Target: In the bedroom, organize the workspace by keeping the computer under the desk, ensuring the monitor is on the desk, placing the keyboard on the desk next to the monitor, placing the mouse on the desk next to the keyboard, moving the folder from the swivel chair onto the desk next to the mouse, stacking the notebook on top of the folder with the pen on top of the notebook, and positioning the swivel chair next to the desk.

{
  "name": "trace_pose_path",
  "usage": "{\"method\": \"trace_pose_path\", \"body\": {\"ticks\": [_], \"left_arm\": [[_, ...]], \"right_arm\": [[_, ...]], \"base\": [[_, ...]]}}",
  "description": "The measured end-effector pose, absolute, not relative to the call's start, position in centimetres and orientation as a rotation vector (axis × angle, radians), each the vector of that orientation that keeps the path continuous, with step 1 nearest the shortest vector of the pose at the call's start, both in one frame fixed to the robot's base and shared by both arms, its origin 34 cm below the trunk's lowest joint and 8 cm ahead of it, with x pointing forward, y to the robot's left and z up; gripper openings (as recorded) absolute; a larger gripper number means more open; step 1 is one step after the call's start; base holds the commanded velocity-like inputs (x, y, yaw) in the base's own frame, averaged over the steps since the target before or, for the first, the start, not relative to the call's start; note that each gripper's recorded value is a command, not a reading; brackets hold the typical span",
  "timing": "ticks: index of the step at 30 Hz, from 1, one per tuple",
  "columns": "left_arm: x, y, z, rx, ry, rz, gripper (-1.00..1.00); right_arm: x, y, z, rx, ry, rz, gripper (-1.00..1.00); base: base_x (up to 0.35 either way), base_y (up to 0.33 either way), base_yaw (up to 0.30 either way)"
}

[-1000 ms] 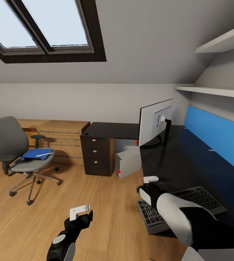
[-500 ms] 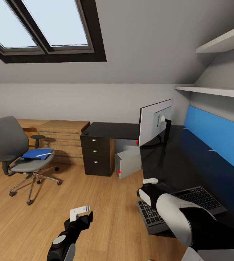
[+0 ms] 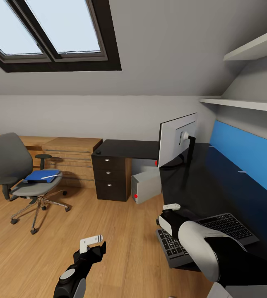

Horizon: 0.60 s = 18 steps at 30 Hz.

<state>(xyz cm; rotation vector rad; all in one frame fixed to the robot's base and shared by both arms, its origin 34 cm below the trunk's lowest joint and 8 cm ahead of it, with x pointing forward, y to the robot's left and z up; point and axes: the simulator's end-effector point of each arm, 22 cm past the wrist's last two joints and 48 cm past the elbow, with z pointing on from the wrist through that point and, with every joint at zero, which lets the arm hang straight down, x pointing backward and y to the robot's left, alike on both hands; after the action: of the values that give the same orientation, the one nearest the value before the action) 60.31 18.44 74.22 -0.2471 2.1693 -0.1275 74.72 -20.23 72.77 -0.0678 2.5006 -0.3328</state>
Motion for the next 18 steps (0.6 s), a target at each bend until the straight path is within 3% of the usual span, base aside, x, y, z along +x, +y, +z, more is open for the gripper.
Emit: {"method": "trace_pose_path", "body": {"ticks": [10,18], "left_arm": [[60.33,18.42,74.2,-0.247,2.169,-0.128,1.0],[60.33,18.43,74.24,-0.247,2.168,-0.128,1.0]], "right_arm": [[74.72,-20.26,72.75,-0.071,2.5,-0.336,1.0],[74.71,-20.26,72.76,-0.072,2.5,-0.336,1.0]], "base": [[-0.098,0.077,0.0],[-0.014,0.011,0.0]]}}
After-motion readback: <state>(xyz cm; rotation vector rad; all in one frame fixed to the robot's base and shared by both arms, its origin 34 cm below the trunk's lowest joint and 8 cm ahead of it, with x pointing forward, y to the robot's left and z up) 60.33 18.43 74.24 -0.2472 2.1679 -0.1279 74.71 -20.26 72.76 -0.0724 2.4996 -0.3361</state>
